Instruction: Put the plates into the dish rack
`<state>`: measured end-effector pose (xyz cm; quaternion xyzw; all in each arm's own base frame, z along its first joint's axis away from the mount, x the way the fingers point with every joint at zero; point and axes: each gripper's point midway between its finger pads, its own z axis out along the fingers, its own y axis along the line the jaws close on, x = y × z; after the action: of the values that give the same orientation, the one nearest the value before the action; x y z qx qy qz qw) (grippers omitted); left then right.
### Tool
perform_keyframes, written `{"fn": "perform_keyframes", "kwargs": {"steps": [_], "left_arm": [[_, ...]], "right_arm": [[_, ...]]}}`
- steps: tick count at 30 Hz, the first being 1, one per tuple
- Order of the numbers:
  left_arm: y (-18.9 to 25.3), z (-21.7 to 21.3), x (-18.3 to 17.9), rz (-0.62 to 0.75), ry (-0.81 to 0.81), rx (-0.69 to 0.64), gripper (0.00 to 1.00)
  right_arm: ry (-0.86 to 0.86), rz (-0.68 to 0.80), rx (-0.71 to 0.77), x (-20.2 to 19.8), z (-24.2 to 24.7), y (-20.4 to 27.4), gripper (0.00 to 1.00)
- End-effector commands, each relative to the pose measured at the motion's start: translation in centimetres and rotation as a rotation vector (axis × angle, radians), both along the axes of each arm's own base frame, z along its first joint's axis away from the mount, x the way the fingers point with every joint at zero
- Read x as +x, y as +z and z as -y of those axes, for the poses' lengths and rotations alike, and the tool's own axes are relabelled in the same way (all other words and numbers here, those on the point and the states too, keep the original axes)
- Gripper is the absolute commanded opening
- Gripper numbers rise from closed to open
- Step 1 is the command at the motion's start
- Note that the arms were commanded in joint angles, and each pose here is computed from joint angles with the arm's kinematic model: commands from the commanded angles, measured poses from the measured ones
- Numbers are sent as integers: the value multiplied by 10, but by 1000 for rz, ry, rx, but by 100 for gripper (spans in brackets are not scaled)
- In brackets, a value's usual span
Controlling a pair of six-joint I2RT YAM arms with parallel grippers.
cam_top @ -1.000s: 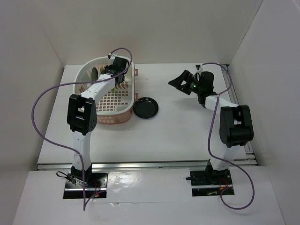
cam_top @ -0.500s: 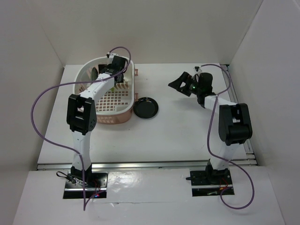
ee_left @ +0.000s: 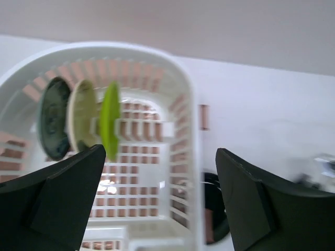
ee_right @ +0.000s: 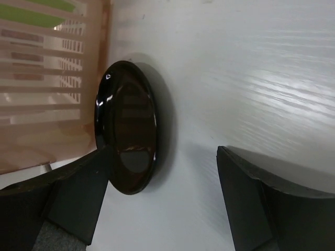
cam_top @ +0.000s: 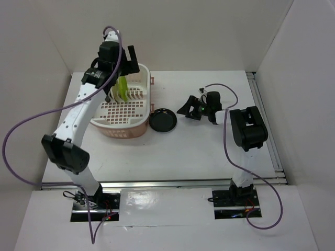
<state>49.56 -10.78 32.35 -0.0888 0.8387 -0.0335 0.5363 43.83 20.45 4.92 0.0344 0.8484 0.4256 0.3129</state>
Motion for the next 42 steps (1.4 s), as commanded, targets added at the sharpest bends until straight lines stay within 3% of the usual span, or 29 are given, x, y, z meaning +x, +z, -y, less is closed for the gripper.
{"fn": "perform_keyframes", "kwargs": {"steps": [1,5,8,11,14,19,24,26,31,35,42], "left_arm": [[44,47,-42,47,-200,-166,100],[65,104,-98,55,-466,-222,100],[80,137,-134,70,-633,-226,100],[90,157,-163,93,-768,-223,100],[98,164,-175,106,-845,-244,100],[99,169,-182,109,-878,-253,100],[103,168,-185,118,-879,-255,100],[102,166,-187,115,-876,-263,100],[97,163,-186,106,-856,-255,100],[88,161,-181,89,-825,-242,100],[70,150,-156,68,-683,-212,100]], "right_arm": [[61,-10,-13,-3,-15,-15,87],[65,-45,-13,-7,-19,-30,79],[76,-76,-19,-15,-22,-40,65],[114,-89,-20,-24,-33,-45,58],[157,-112,-34,-32,-42,-53,57],[184,-119,-45,-36,-52,-56,54],[149,-147,-82,-40,-45,-68,39],[132,-155,-99,-39,-42,-71,23],[102,-188,-94,-35,-42,-72,0],[59,-203,-111,-30,-38,-72,0],[-310,-152,-252,23,49,-17,0]]}}
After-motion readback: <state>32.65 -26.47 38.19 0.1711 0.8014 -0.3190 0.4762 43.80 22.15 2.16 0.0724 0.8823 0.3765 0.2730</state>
